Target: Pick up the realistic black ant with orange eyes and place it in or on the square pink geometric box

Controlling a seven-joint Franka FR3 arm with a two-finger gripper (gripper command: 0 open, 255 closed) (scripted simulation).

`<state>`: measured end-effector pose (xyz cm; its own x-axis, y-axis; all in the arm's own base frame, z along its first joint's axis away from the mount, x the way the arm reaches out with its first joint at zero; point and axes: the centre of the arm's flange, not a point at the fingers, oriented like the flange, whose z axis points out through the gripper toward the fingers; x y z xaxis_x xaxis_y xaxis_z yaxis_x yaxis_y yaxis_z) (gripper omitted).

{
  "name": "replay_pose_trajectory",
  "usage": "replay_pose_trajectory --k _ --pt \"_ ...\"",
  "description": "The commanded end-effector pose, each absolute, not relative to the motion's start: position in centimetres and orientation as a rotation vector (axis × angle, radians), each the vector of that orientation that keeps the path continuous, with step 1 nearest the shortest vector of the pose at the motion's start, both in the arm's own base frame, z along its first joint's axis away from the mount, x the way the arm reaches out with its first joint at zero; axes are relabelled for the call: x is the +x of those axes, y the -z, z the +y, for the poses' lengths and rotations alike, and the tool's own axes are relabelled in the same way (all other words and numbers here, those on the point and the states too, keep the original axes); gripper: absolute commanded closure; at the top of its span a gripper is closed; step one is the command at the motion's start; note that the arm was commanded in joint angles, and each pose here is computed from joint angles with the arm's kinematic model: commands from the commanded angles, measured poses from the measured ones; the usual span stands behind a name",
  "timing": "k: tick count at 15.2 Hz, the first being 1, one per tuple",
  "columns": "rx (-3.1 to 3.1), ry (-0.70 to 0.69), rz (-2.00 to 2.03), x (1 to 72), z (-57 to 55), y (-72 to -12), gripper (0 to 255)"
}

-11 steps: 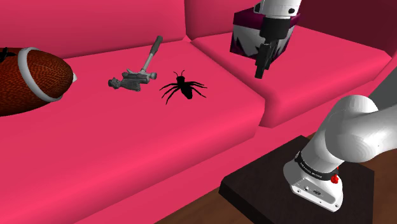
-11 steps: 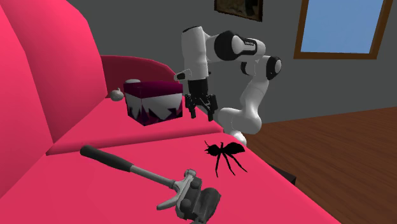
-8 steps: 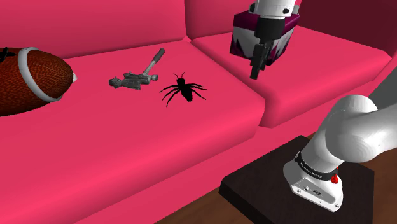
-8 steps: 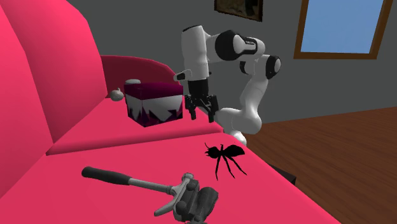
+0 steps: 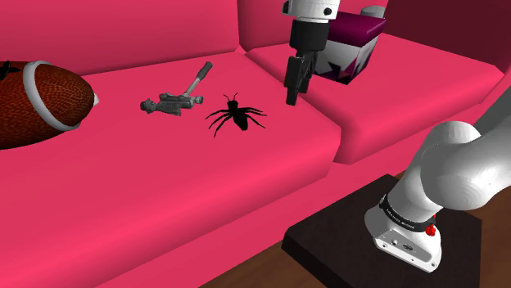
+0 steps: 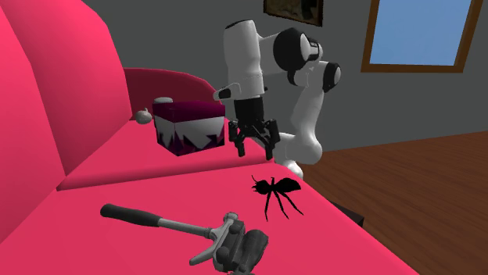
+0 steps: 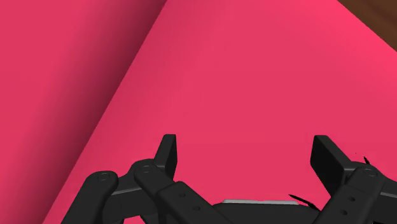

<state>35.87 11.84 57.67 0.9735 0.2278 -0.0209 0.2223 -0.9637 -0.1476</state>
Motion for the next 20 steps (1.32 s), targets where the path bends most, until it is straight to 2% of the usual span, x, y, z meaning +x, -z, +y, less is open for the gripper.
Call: replay_pose_trajectory --k 1,11,20 --pt "-2.962 -0.048 -0.368 37.3 13.8 -58.1 0" --pt "-2.892 -0.008 -0.494 42.8 24.4 -59.9 0" --pt "-2.892 -0.008 -0.494 42.6 25.2 -56.0 0"
